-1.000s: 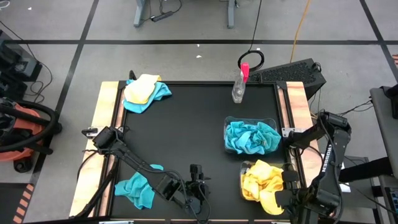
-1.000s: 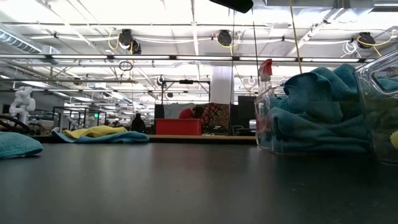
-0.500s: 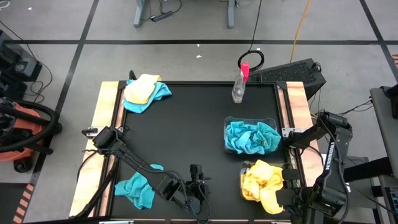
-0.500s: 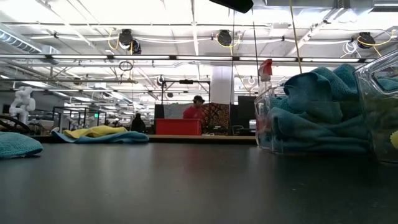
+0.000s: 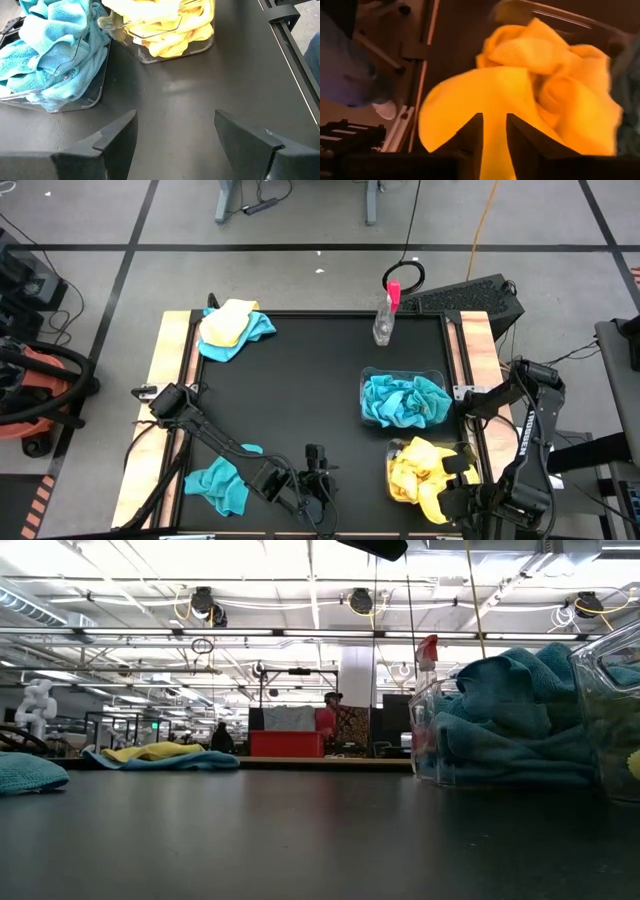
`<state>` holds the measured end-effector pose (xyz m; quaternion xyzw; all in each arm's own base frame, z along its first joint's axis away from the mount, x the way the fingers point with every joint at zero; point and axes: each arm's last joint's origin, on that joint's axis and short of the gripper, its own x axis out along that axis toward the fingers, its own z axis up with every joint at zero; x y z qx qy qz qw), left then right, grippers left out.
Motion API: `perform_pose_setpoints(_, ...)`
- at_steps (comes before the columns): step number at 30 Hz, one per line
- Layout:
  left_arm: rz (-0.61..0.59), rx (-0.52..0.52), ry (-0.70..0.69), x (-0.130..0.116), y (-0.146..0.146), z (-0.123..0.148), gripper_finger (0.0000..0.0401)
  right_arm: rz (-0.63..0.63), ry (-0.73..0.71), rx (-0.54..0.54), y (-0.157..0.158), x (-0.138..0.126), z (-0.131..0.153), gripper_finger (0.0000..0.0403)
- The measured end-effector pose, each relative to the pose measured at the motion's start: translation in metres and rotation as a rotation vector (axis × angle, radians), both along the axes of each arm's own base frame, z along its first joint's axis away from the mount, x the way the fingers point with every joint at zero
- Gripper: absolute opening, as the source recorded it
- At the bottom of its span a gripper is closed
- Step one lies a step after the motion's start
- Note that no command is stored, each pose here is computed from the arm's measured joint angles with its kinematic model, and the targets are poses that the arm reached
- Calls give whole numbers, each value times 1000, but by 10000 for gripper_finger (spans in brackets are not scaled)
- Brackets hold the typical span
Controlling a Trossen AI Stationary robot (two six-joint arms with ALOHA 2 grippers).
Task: Sort microfiber towel by color & place in baskets
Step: Put the yellow towel into the bottom transparent bin
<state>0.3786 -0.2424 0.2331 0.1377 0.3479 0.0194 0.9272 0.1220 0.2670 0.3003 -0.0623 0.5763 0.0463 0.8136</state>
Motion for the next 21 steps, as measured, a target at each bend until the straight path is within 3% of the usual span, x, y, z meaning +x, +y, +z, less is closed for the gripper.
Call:
perform_pose_setpoints(8, 0, 0, 0, 0, 0, 0, 270, 71, -26, 75, 10, 4, -9, 40)
perform_pose_setpoints(17, 1, 0, -1, 0, 0, 0, 270, -36, 68, -129, -20, 12, -53, 2)
perform_pose_setpoints(21, 1, -1, -1, 0, 0, 0, 270, -41, 120, -112, -29, 21, -75, 3)
